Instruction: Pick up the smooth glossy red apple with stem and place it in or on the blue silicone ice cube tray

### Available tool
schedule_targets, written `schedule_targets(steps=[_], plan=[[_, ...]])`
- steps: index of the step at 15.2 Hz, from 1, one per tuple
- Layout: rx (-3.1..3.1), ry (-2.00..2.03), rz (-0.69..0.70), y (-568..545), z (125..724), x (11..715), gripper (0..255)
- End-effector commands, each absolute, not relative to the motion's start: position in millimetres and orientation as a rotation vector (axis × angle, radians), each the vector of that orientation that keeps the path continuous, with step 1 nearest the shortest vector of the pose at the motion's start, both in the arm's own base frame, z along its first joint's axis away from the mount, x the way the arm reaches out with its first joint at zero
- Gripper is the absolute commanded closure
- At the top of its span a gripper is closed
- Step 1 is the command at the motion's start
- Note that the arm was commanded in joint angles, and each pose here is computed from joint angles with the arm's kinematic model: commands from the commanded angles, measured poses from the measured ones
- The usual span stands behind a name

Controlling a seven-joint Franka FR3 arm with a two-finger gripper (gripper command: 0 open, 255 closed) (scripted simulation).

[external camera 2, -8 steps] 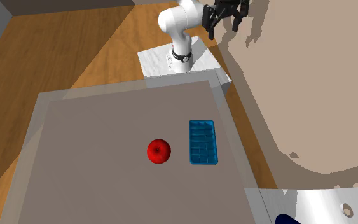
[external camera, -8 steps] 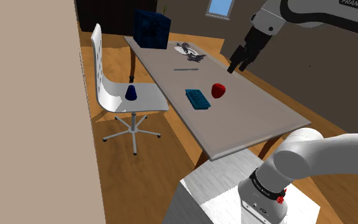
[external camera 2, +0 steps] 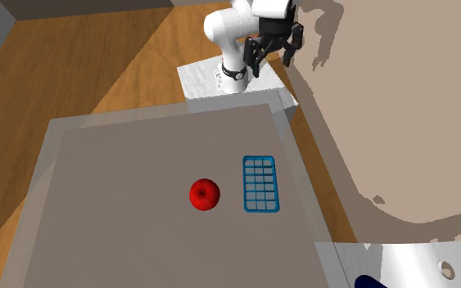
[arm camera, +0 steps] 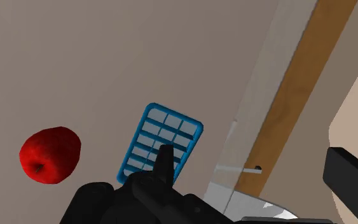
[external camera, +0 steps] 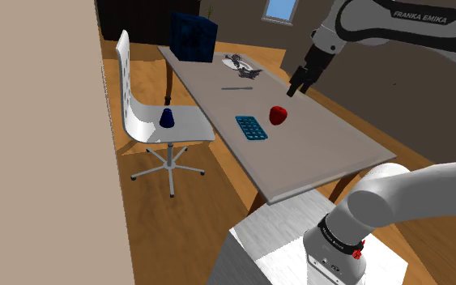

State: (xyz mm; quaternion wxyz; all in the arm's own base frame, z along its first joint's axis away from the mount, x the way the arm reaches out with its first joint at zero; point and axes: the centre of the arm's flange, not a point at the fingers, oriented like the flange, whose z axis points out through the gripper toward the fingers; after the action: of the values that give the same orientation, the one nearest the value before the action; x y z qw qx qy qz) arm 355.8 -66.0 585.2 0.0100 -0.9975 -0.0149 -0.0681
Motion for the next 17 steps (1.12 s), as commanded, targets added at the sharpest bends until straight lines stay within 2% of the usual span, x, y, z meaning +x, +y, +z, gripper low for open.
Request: schedule_targets(steps=[1,17], plan=[[-3.123,-0.065,-0.202,-86,575,368,0],[-3.182,-0.201,-0.11,-239,483,476,0]])
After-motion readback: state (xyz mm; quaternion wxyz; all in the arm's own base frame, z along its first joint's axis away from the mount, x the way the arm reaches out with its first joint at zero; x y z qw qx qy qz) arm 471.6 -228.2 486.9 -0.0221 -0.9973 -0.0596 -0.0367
